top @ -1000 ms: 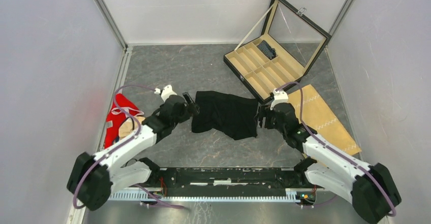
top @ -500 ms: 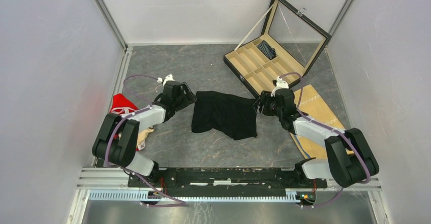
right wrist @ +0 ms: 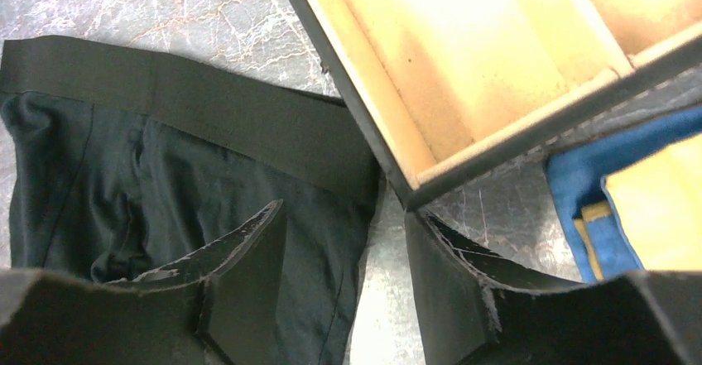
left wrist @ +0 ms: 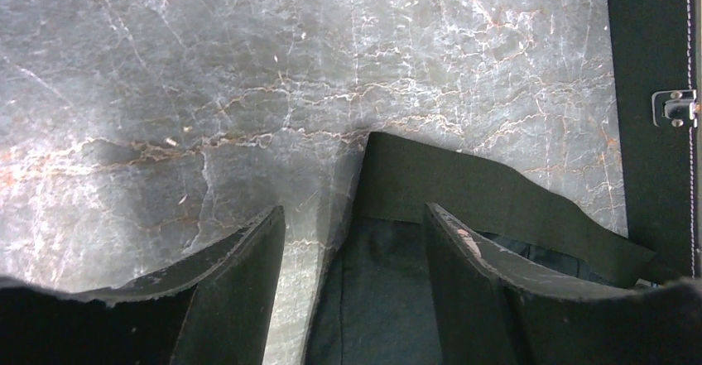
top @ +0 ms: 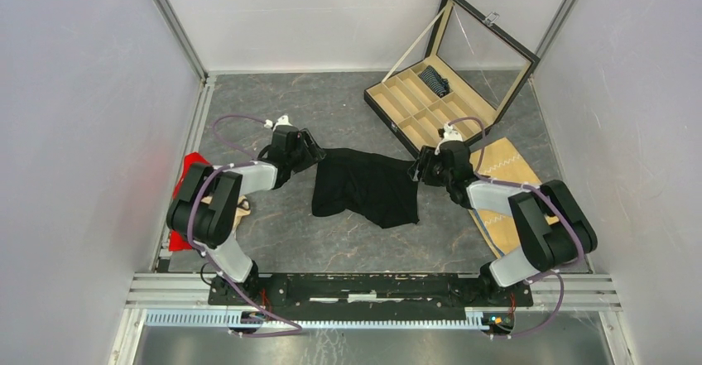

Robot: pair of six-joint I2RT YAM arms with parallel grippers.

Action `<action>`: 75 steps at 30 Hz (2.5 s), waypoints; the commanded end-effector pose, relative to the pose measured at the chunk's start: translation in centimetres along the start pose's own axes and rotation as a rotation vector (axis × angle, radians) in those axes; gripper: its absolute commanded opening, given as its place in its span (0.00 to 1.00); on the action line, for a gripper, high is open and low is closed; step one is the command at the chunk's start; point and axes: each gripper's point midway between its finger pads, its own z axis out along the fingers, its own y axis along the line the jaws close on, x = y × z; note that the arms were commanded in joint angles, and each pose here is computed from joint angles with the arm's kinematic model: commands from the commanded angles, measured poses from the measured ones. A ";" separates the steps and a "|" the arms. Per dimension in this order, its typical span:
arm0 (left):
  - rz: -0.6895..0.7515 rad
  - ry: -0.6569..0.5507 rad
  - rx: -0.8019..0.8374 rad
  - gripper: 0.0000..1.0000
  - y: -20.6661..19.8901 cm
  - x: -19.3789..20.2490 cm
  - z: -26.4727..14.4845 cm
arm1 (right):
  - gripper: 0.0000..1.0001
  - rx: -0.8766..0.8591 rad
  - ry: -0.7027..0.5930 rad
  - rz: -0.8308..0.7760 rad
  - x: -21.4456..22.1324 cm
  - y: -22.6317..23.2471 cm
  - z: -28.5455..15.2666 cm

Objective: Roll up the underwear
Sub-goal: Flatten out the underwear at the center of the board.

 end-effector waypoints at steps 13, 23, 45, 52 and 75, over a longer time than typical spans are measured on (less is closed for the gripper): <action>0.061 0.061 0.046 0.54 0.2 1.4 1.8 | 0.37 -0.027 -0.051 -0.005 -1.9 0.6 2.5; 0.078 0.088 0.068 0.52 0.0 2.0 2.7 | 0.36 -0.032 -0.032 -0.006 -1.5 0.4 3.1; 0.072 -0.271 0.344 0.02 -6.1 -5.3 -10.9 | 0.00 -0.156 -0.309 -0.162 -8.4 4.2 -8.1; 0.038 -0.431 0.411 0.02 -6.6 -7.3 -19.9 | 0.00 -0.226 -0.390 -0.247 -10.0 6.1 -15.0; -0.135 -0.190 0.250 0.03 -0.8 0.4 -20.4 | 0.00 -0.199 -0.197 -0.161 -0.7 2.2 -14.6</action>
